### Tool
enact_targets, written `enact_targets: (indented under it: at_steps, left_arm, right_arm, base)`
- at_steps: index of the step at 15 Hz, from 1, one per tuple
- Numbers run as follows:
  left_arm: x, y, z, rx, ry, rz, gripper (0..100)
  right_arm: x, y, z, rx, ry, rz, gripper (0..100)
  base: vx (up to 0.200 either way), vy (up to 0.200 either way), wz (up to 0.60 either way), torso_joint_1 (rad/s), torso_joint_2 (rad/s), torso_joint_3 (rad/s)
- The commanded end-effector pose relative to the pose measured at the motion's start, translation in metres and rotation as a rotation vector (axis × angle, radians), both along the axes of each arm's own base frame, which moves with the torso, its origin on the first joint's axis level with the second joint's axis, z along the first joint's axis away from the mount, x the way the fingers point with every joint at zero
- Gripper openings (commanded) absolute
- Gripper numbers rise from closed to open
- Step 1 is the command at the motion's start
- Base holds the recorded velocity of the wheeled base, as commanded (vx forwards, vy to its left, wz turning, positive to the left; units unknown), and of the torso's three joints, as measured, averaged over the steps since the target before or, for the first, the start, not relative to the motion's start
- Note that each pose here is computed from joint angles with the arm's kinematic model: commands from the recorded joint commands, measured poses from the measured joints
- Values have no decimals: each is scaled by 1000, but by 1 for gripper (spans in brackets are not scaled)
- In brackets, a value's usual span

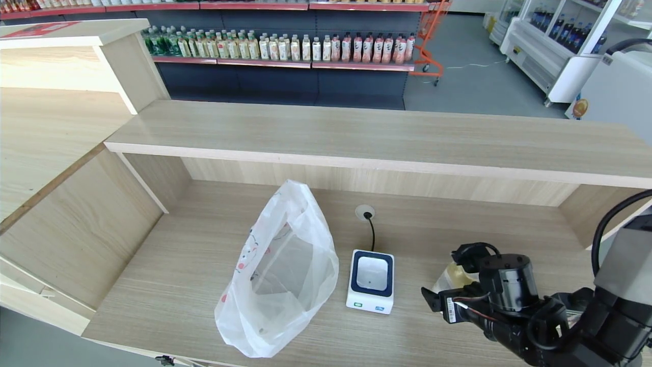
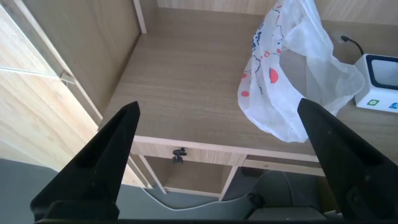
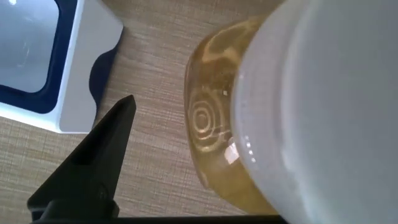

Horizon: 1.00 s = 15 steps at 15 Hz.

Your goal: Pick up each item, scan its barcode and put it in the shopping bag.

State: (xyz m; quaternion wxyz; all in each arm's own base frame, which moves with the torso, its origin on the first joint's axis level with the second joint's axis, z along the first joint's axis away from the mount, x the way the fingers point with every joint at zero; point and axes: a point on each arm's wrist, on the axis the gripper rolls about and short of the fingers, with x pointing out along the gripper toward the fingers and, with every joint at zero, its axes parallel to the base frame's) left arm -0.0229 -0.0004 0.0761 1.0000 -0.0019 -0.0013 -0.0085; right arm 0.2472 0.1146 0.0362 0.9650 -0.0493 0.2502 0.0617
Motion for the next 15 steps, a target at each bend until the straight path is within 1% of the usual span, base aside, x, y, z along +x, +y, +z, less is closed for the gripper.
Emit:
enact_targets:
  at_steps: [1, 3, 4, 7, 11, 12, 15]
  left_arm:
    - [0, 0, 0, -1, -1, 0, 100]
    - [0, 0, 0, 1, -1, 0, 100]
    - [0, 0, 0, 1, -1, 0, 100]
    - [0, 0, 0, 1, -1, 0, 100]
    - [0, 0, 0, -1, -1, 0, 100]
    - [0, 0, 0, -1, -1, 0, 100]
    - [0, 0, 0, -1, -1, 0, 100]
  right_arm:
    - [6, 3, -10, -25, -7, 15, 100]
    - [8, 4, -9, -61, -50, 33, 100]
    - [10, 5, -9, -64, -58, 35, 100]
    - [12, 6, -8, -58, -68, 37, 100]
    - [20, 10, 0, -19, -122, 49, 100]
    - [21, 11, 2, -14, -130, 57, 0]
    - [20, 10, 1, -17, -125, 59, 0]
  base:
    - [0, 0, 0, 0, 0, 0]
    - [0, 0, 0, 0, 0, 0]
    - [0, 0, 0, 0, 0, 0]
    - [0, 0, 0, 0, 0, 0]
    - [0, 0, 0, 0, 0, 0]
    - [0, 0, 0, 0, 0, 0]
    - [0, 0, 0, 0, 0, 0]
